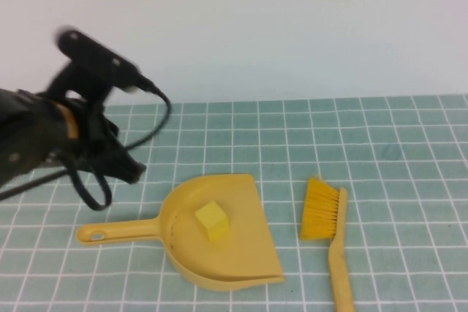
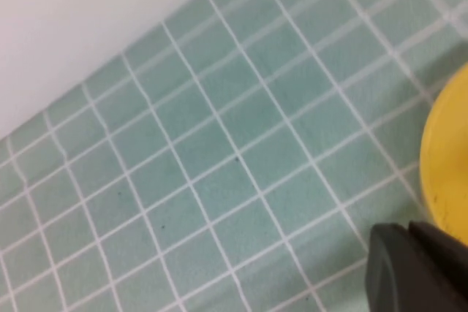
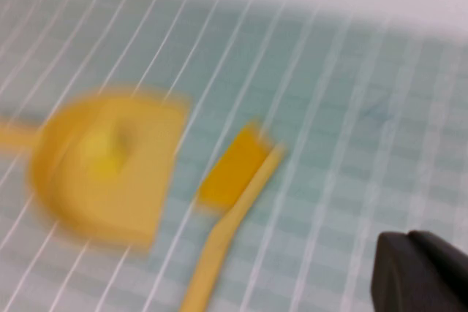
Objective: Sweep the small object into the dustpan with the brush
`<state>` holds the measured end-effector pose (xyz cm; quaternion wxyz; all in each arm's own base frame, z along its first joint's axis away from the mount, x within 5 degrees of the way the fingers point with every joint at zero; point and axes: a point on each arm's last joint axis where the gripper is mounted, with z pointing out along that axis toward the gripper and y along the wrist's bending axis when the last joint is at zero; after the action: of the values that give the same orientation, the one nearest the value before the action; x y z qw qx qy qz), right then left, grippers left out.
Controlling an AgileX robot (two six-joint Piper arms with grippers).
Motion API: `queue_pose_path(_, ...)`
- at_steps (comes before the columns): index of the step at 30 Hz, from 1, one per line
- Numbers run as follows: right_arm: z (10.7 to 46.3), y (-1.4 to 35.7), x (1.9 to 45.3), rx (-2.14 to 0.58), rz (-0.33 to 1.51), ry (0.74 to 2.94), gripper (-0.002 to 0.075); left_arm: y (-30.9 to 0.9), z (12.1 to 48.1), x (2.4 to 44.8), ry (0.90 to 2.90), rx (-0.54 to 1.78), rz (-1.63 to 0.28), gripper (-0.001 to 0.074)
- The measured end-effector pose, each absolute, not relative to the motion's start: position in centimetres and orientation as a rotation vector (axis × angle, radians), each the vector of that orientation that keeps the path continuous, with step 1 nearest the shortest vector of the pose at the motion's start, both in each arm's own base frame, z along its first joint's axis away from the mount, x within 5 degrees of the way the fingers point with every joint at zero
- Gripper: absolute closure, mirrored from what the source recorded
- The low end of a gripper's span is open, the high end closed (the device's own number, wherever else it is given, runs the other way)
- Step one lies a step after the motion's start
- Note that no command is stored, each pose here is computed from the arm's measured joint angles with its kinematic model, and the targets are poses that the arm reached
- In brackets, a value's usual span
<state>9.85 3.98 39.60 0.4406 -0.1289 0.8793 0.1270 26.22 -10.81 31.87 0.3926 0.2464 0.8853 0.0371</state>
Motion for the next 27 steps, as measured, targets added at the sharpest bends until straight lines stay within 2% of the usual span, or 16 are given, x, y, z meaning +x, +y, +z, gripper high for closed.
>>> queue_pose_path(4,39.8,1.7,6.6,-0.158,0.202,1.93,0.0727,-8.7,33.5,25.5,2.256,0.401,-0.024,0.0735)
queue_pose_path(8,37.0,0.9,4.5,-0.07,0.128,1.756,0.0727,-6.1,35.6,24.2,2.246,0.039,-0.259,0.0735)
queue_pose_path(12,32.6,0.5,4.6,-0.007,0.081,1.734,0.0727,-3.2,38.0,22.2,2.139,-0.19,-0.359,0.0735)
queue_pose_path(16,28.1,0.2,5.2,0.046,0.043,1.77,0.0727,-0.7,40.1,18.7,1.97,-0.283,-0.304,0.0735)
queue_pose_path(21,24.4,0.1,5.2,0.071,0.033,1.786,0.0727,0.9,38.8,14.2,1.749,-0.29,-0.174,0.0735)
queue_pose_path(27,21.4,0.1,4.9,0.078,0.029,1.797,0.0727,1.0,32.3,10.0,1.652,-0.281,-0.102,0.0735)
